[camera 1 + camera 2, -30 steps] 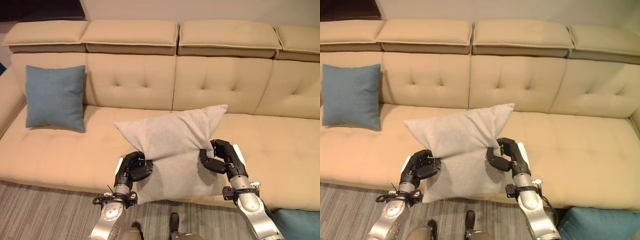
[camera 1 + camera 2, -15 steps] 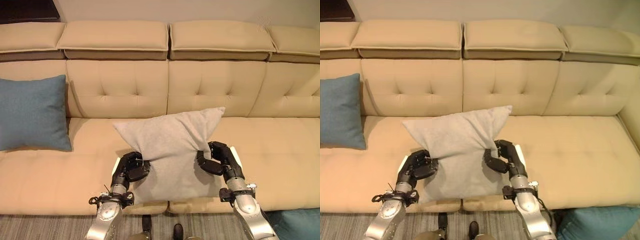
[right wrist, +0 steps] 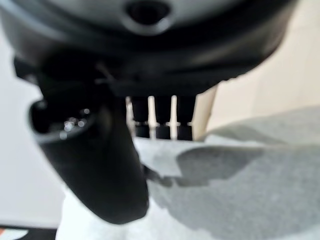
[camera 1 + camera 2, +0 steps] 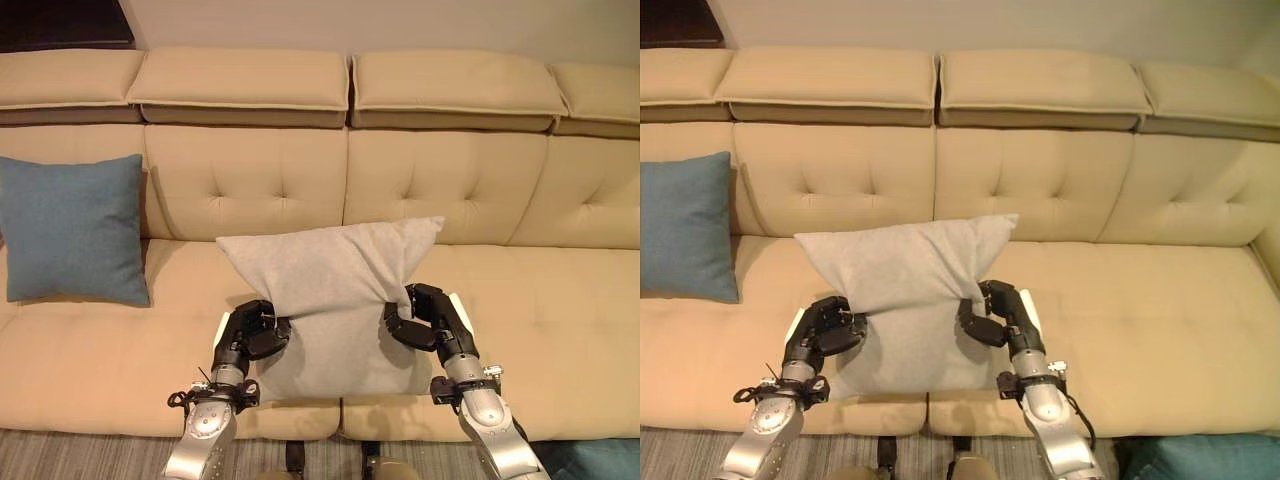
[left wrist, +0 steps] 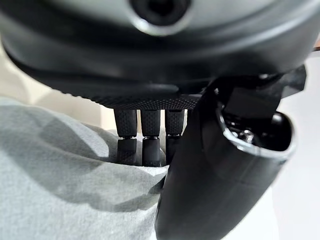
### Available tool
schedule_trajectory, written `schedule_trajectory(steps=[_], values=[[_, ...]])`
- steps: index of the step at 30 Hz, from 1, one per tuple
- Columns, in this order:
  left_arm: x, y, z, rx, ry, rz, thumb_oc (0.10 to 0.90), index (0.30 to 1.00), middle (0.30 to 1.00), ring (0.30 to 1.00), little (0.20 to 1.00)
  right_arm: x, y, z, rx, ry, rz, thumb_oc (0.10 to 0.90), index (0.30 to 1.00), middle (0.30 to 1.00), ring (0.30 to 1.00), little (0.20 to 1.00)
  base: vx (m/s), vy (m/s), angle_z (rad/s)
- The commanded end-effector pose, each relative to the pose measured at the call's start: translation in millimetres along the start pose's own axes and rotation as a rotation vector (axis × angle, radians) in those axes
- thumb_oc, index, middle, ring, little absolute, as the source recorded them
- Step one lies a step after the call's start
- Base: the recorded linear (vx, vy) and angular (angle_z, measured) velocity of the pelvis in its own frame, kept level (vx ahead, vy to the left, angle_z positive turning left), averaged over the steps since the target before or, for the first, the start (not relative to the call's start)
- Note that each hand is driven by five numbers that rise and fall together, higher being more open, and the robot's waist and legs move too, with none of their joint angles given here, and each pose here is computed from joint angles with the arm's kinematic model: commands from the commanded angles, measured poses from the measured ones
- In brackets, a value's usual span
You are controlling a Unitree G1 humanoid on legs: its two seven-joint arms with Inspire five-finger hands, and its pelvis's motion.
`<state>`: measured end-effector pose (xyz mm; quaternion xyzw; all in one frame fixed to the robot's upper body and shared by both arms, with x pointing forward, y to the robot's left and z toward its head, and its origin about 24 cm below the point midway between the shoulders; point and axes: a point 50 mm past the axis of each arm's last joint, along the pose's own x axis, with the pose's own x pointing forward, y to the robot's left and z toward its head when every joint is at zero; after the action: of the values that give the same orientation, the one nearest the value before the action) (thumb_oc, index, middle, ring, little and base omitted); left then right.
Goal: Pick up all the scattered cushions and arrange them neatly on the sofa.
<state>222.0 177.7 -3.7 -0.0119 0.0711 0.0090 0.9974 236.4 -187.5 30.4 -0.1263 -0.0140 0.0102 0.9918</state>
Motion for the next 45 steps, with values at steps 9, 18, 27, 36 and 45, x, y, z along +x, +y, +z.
schedule_trajectory(steps=[9, 18, 27, 36, 45], values=[[69, -54, 140, 0.047, -0.614, -0.021, 0.4, 0.3, 0.3, 0.3, 0.3, 74, 3, 135, -0.092, -0.615, -0.208, 0.4, 0.3, 0.3, 0.3, 0.3, -0.02, -0.091, 0.07], [109, -75, 250, 0.221, -0.886, 0.072, 0.4, 0.3, 0.3, 0.3, 0.3, 134, -3, 218, -0.271, -0.769, -0.358, 0.4, 0.3, 0.3, 0.3, 0.3, -0.08, -0.026, 0.08], [104, -86, 328, 0.264, -1.088, 0.144, 0.4, 0.3, 0.3, 0.3, 0.3, 147, -21, 279, -0.351, -0.878, -0.52, 0.4, 0.3, 0.3, 0.3, 0.3, -0.04, -0.019, 0.07], [111, -87, 326, 0.265, -1.04, 0.132, 0.8, 0.9, 0.9, 0.9, 0.9, 157, -54, 284, -0.427, -0.788, -0.603, 0.8, 0.9, 0.9, 0.9, 0.9, -0.02, -0.017, 0.08], [127, -39, 292, 0.405, -0.888, 0.235, 0.8, 0.9, 0.9, 0.9, 0.9, 151, -79, 240, -0.368, -0.679, -0.613, 0.8, 0.9, 0.9, 0.9, 0.9, -0.01, -0.001, 0.01]])
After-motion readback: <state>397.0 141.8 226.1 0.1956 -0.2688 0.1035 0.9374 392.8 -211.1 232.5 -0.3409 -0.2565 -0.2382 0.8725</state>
